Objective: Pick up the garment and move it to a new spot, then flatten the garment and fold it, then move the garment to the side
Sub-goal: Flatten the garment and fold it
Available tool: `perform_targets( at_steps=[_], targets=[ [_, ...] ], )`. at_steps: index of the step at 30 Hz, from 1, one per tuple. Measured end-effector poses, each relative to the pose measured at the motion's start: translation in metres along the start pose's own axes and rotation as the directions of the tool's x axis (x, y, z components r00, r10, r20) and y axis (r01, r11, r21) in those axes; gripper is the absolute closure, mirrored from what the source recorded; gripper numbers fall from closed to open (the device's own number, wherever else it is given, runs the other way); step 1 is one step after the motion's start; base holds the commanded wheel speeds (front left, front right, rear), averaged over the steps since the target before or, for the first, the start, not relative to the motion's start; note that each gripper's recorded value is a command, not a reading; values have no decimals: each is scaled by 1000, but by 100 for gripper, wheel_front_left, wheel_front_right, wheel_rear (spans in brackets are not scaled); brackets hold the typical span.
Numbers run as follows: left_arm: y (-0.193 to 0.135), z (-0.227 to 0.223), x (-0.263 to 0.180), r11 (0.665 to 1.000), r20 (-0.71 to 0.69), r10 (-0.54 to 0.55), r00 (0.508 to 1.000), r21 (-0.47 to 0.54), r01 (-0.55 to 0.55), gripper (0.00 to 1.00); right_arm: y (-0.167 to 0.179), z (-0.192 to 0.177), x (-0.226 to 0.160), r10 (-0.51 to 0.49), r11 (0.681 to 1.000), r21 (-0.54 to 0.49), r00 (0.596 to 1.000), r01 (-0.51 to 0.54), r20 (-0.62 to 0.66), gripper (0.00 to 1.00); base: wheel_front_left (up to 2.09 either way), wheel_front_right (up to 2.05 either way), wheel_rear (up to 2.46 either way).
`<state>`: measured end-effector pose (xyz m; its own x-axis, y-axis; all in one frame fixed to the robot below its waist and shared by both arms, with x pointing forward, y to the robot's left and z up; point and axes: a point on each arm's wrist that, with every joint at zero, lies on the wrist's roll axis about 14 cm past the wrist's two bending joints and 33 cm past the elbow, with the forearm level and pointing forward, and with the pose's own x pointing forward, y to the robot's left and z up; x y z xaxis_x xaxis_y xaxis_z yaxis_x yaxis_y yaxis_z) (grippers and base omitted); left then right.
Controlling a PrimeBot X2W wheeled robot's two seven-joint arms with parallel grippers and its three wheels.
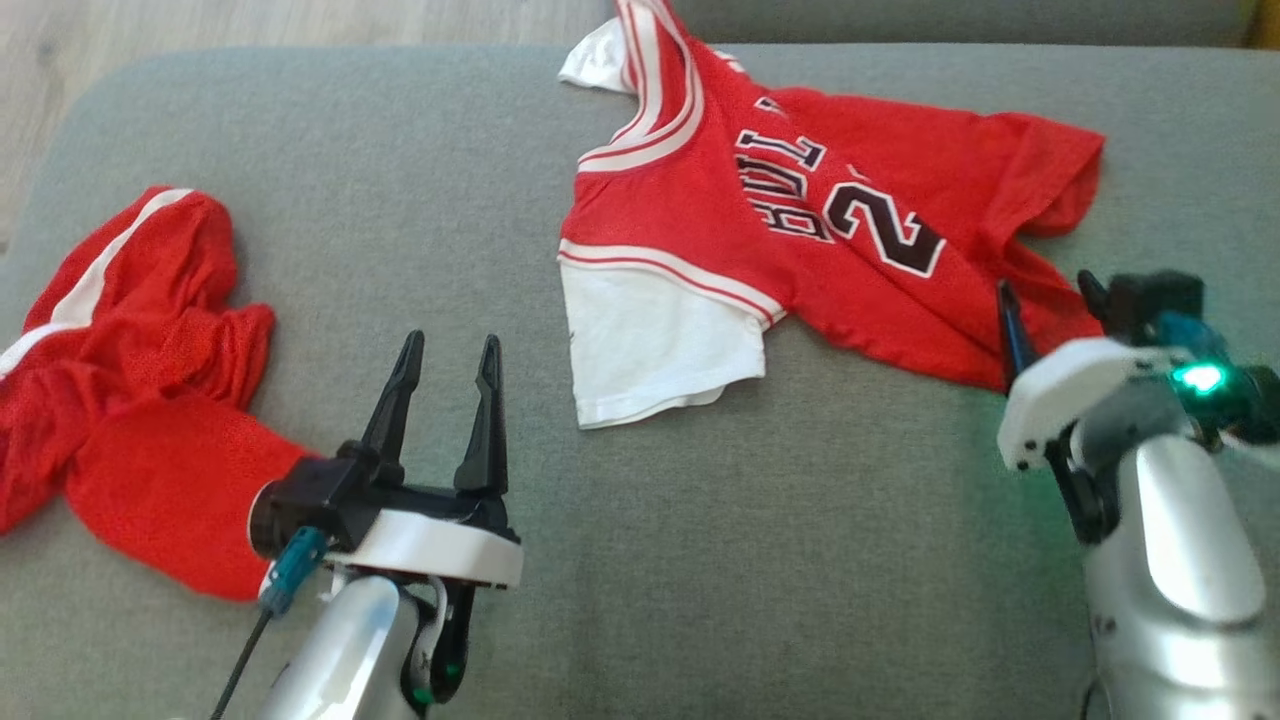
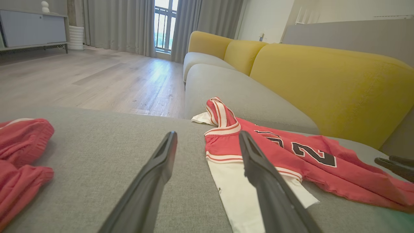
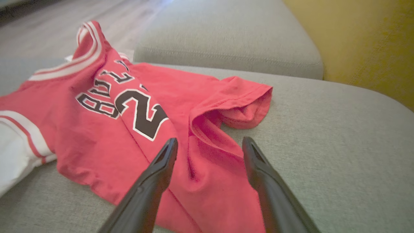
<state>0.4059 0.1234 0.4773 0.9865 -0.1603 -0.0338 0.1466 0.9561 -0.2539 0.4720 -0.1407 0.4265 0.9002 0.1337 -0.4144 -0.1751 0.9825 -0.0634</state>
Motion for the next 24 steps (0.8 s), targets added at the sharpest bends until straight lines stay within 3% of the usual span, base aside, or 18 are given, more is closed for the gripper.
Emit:
perform_targets(
  at_steps=[7, 13, 14, 15, 24],
  targets=[
    [9, -3, 4, 1000, -6, 25, 1000, -4, -25, 0, 2, -20, 30, 13, 995, -96, 983, -31, -181, 0, 0, 0, 0],
    [13, -11, 3, 999, -27, 37, 999, -13, -37, 0, -3, -22, 46, 13, 991, -129, 977, -42, -213, 0, 0, 0, 0],
    [13, -12, 3, 999, -31, 39, 999, -14, -40, 0, -3, -21, 47, 14, 991, -125, 979, -41, -204, 39, 0, 0, 0],
    [13, -13, 3, 999, -34, 41, 999, -17, -41, 0, -2, -18, 49, 17, 992, -121, 981, -40, -192, 100, 0, 0, 0],
    [7, -16, 6, 1000, -42, 19, 999, -20, -19, 0, -1, 2, 55, 28, 998, -54, 994, -34, -108, 100, 0, 0, 0]
  ],
)
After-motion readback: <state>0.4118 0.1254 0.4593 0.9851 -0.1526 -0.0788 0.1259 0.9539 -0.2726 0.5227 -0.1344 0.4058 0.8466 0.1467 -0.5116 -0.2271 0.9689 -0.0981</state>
